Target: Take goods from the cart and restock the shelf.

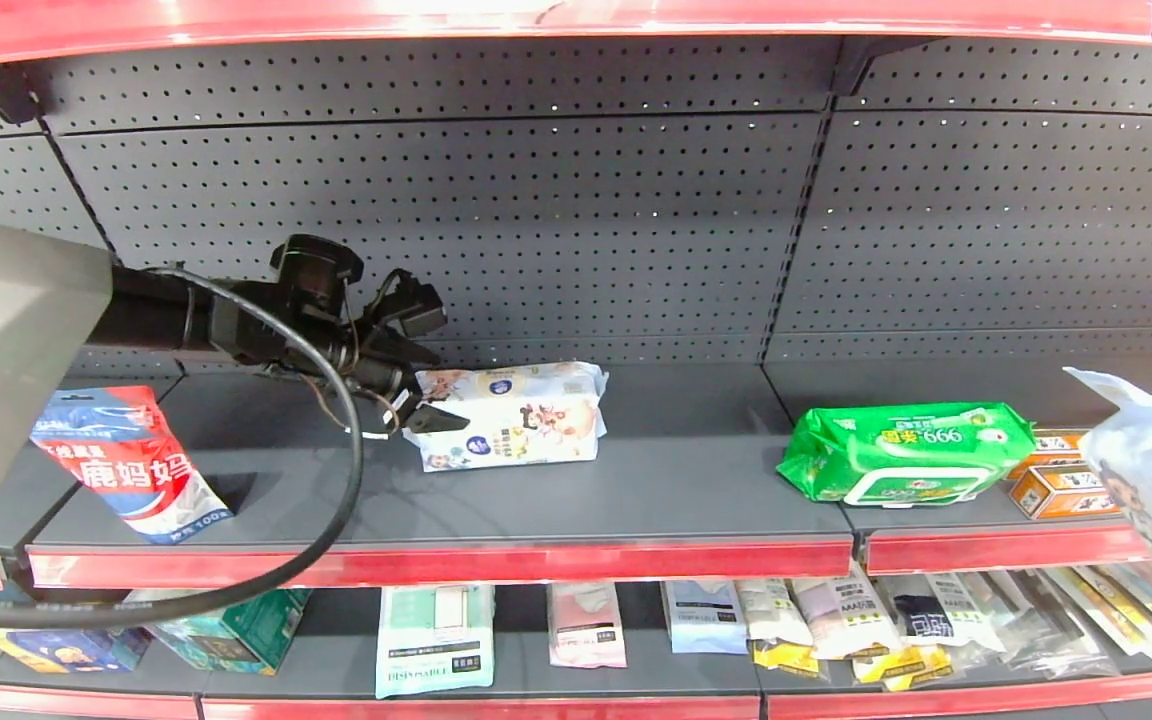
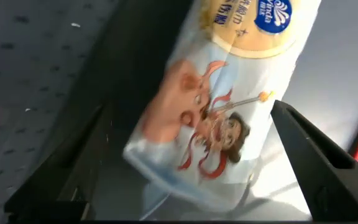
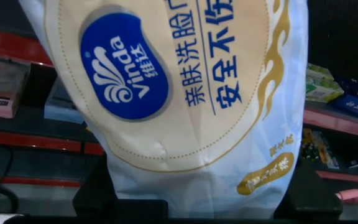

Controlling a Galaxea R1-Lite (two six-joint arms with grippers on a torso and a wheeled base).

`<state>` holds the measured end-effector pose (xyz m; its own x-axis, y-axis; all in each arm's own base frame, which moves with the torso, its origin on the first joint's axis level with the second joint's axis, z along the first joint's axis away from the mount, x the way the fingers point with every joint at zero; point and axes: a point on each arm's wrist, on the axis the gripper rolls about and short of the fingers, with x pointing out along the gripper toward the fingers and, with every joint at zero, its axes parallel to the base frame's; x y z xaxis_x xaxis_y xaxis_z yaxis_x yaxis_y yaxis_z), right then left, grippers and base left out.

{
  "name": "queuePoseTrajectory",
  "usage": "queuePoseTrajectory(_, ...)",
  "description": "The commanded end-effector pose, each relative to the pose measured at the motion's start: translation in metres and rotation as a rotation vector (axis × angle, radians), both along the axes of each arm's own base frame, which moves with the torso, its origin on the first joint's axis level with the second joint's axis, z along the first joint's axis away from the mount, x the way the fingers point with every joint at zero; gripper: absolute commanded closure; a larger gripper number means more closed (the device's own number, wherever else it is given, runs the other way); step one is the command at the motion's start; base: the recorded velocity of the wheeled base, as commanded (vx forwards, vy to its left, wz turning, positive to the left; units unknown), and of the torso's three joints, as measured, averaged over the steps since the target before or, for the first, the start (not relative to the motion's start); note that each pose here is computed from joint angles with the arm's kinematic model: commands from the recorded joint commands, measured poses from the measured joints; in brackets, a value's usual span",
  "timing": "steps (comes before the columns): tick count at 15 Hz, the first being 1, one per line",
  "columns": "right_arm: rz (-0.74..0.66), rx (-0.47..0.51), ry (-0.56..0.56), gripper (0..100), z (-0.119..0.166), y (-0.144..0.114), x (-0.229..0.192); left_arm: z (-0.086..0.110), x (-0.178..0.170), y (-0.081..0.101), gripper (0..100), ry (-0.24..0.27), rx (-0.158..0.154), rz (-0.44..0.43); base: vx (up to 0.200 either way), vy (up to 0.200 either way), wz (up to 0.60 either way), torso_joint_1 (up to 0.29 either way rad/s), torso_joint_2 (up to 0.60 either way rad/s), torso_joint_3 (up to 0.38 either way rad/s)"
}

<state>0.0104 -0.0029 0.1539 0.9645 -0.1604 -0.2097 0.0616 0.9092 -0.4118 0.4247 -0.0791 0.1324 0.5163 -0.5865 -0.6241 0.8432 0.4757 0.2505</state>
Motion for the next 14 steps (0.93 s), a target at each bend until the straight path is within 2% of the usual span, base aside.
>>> queuePoseTrajectory(1,0.002,-0.008,0.002,100,0.001,0.0,0.0,-0.004,0.0,-0.005,0,0.025,0.004,-0.012,0.0,0.0,0.0,0.0,0.0,0.0)
queuePoseTrajectory(7,0.002,-0.009,0.013,100,-0.001,0.0,0.001,-0.01,0.007,-0.009,0,0.018,0.004,-0.028,0.0,0.0,0.0,0.0,0.0,0.0)
queuePoseTrajectory(8,0.002,-0.009,0.015,100,-0.002,0.0,0.001,-0.012,0.006,-0.009,100,0.026,0.005,-0.029,0.0,0.0,0.0,0.0,0.0,0.0)
queuePoseTrajectory(12,0.002,-0.008,0.016,100,-0.002,0.0,0.002,-0.012,0.003,-0.011,100,0.049,0.008,-0.037,0.0,0.0,0.0,0.0,0.0,0.0)
queuePoseTrajectory(14,0.004,-0.007,0.025,100,-0.003,0.0,0.003,-0.002,-0.005,-0.008,100,0.071,0.0,-0.046,0.0,0.0,0.0,0.0,0.0,0.0)
